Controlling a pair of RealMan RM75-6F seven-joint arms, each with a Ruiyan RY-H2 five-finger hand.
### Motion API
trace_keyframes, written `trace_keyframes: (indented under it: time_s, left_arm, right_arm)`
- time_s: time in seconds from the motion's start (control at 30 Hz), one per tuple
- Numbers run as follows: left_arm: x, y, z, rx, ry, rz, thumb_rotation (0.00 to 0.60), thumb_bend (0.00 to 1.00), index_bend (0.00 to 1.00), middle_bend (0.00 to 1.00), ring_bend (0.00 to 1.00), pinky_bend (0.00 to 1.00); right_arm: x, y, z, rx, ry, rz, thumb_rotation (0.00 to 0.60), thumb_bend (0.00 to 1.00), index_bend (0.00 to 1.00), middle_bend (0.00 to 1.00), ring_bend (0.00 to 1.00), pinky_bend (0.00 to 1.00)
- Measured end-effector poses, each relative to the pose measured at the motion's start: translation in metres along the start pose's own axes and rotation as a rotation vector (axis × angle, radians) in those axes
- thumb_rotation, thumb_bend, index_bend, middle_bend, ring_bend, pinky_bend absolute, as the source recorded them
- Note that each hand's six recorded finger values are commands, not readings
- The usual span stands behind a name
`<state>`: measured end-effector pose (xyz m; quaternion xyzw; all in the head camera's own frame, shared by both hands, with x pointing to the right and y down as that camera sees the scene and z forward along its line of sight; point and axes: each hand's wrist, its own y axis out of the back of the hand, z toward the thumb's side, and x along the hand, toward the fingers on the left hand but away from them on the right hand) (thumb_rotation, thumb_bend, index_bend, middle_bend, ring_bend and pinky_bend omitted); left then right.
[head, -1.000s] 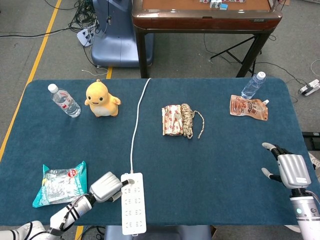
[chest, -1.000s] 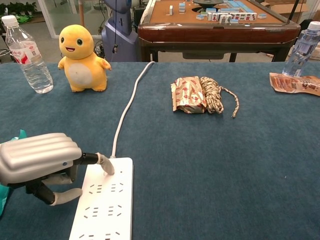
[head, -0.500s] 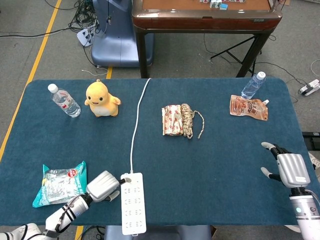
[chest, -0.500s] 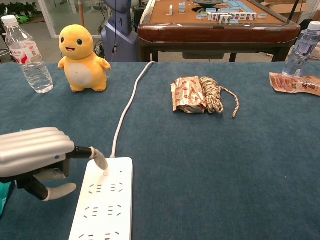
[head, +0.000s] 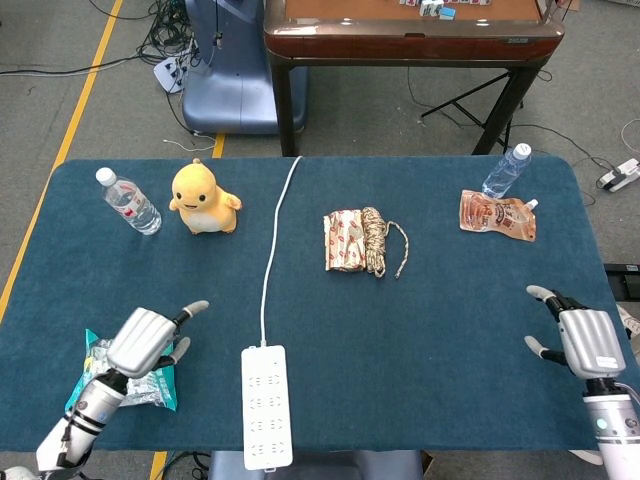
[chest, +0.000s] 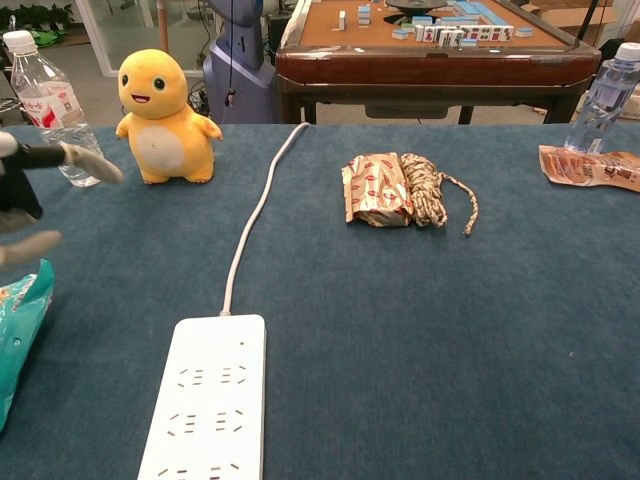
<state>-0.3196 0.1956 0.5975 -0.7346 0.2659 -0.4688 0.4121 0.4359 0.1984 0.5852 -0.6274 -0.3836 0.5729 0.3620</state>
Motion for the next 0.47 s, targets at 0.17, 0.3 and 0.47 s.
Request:
trace_keyframes:
  time_s: [0.17, 0.3, 0.47]
  left_arm:
    - [-0.023, 0.017, -0.033, 0.060, 0.185, 0.063, 0.600, 0.45, 0.38, 0.60, 0.59, 0.90]
    - [-0.048, 0.020, -0.059, 0.079, 0.355, 0.040, 0.600, 0.45, 0.45, 0.57, 0.56, 0.88]
    - [-0.078, 0.022, -0.084, 0.074, 0.509, -0.007, 0.600, 0.45, 0.47, 0.56, 0.57, 0.88]
  right_arm:
    - [0.003, 0.003, -0.001, -0.005, -0.003, -0.007, 0.600, 0.14, 0.25, 0.35, 0.42, 0.61]
    - [0.004, 0.008, 0.001, -0.006, -0.001, -0.014, 0.600, 0.14, 0.25, 0.35, 0.42, 0.61]
    - [0.006, 0.015, 0.004, -0.004, 0.000, -0.019, 0.600, 0.14, 0.26, 0.35, 0.42, 0.61]
